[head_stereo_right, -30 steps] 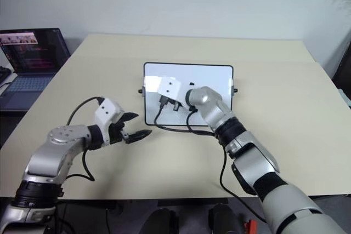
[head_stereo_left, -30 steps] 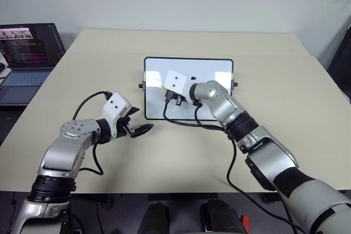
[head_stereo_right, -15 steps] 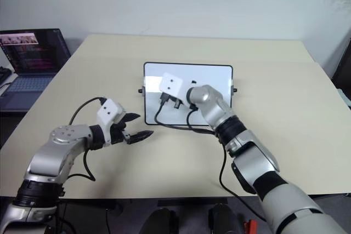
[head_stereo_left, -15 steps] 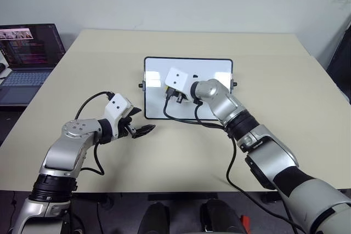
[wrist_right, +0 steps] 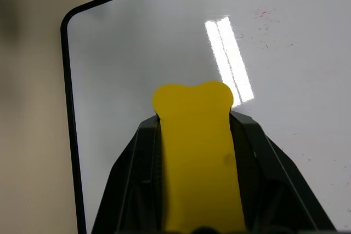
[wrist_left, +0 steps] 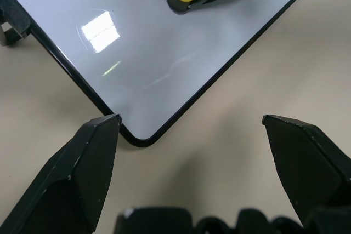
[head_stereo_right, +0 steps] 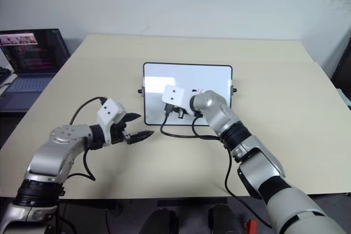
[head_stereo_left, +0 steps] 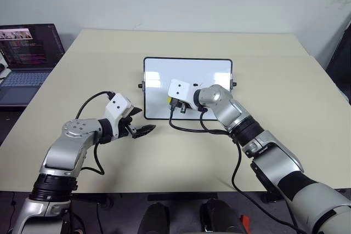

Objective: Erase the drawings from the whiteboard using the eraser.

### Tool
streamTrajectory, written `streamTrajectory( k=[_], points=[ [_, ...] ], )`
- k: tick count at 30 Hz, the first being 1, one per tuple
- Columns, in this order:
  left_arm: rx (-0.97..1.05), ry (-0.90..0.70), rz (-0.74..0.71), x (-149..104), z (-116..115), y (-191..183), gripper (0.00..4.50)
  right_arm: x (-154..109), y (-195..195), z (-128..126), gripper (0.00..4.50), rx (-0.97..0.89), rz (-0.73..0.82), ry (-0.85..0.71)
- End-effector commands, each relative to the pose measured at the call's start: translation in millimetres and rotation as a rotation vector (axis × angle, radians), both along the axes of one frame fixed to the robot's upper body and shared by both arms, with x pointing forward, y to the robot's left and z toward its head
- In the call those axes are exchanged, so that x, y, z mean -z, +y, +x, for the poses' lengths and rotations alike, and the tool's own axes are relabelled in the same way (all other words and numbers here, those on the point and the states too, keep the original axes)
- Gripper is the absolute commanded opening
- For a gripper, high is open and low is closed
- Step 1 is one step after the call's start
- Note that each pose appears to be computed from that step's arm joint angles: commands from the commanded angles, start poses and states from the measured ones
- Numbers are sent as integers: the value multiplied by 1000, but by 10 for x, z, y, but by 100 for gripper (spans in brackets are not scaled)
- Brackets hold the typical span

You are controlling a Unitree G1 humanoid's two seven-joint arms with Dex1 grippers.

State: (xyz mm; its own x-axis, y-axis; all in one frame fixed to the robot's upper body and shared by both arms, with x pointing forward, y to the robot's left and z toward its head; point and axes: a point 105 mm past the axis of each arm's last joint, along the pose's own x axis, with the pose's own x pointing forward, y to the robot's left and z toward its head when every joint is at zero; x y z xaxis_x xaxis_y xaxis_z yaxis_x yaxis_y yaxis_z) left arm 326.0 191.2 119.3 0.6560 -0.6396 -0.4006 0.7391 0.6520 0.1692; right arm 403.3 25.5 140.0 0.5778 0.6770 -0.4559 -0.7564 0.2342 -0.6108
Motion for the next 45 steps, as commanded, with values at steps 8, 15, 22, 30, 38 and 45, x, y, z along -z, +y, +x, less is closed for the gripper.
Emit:
streamTrajectory(
  k=[8,15,22,30,38,45],
  points=[
    [19,-214,-146,-446,130,-159,450,-678,-233,-268,132,82,535,106],
    [28,-237,-168,-510,183,-199,450,-803,-798,-721,132,204,626,51],
    [108,-176,-146,-440,146,-274,450,-464,-1108,-858,132,413,612,50],
    [158,-148,-126,-421,164,-295,450,-297,-977,-856,132,434,601,77],
    [179,-136,-100,-386,153,-278,450,-352,-733,-796,132,362,570,76],
    [222,-120,-72,-358,99,-272,450,-421,-622,-442,132,403,607,120]
  ],
)
